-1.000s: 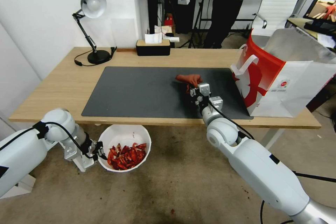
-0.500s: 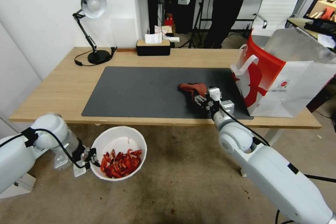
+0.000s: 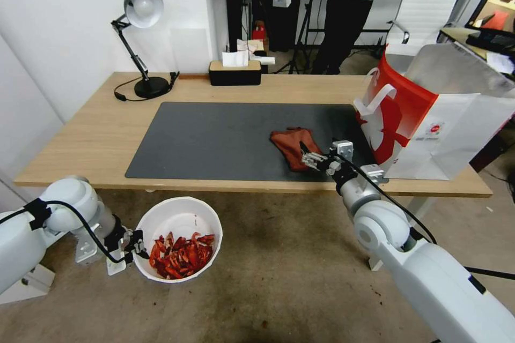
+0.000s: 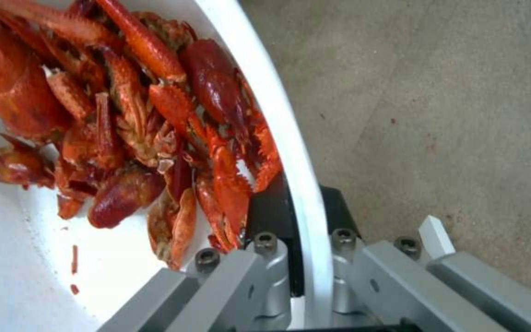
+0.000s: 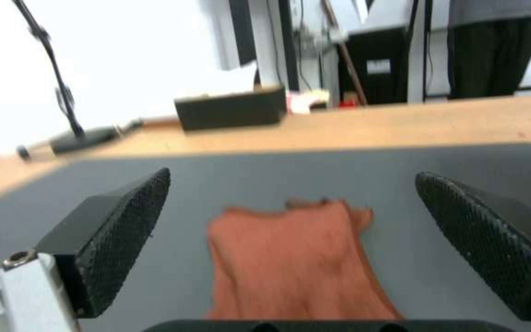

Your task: Sweep shrimp from table into container with towel, then put container into takeout bag.

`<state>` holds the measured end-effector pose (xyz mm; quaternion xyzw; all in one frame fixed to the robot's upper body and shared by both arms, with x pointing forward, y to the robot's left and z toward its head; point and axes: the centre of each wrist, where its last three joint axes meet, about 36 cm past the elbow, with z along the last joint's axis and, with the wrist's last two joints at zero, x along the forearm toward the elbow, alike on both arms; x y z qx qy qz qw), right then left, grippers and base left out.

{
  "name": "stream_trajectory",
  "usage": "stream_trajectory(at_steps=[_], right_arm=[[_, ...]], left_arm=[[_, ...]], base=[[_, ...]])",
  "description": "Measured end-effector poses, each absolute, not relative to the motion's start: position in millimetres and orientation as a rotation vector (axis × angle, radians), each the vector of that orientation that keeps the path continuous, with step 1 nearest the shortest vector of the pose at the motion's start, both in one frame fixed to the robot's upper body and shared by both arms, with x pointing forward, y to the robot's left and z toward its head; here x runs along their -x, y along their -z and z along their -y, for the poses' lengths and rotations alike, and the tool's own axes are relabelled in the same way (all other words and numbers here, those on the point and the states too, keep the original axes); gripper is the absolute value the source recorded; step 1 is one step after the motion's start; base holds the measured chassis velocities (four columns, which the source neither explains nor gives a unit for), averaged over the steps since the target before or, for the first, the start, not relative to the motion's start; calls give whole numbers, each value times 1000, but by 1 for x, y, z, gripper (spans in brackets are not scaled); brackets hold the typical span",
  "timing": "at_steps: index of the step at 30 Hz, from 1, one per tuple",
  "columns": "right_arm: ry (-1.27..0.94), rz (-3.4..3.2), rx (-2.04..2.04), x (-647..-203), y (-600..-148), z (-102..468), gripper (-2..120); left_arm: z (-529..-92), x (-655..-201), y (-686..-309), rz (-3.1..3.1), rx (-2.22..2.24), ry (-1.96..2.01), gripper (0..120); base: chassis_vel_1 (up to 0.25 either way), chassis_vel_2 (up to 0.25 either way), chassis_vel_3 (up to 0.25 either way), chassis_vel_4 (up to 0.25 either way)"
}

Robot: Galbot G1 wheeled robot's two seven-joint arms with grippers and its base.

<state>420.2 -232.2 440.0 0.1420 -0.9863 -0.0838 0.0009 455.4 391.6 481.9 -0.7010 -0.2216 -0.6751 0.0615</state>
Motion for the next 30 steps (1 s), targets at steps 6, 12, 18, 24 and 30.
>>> stream_trajectory(at_steps=[6,12,18,24,30], right_arm=[[398,3146,-437,-391,-432,233,100],[382,3203,-384,-355,-426,237,100],[239,3227,-229,-298,-402,242,100],[224,3183,-187,-265,-383,243,100],[209,3135,-139,-246,-359,242,100]], left_arm=[[-386,-455,-474,673,2138,2041,0],[-383,-453,-468,668,2154,2033,0],[-382,-452,-467,671,2163,2033,0],[-382,-453,-470,679,2158,2039,0],[-385,-453,-475,679,2148,2048,0]], base=[[0,0,0,0],[0,0,0,0],[0,0,0,0],[0,0,0,0],[0,0,0,0]])
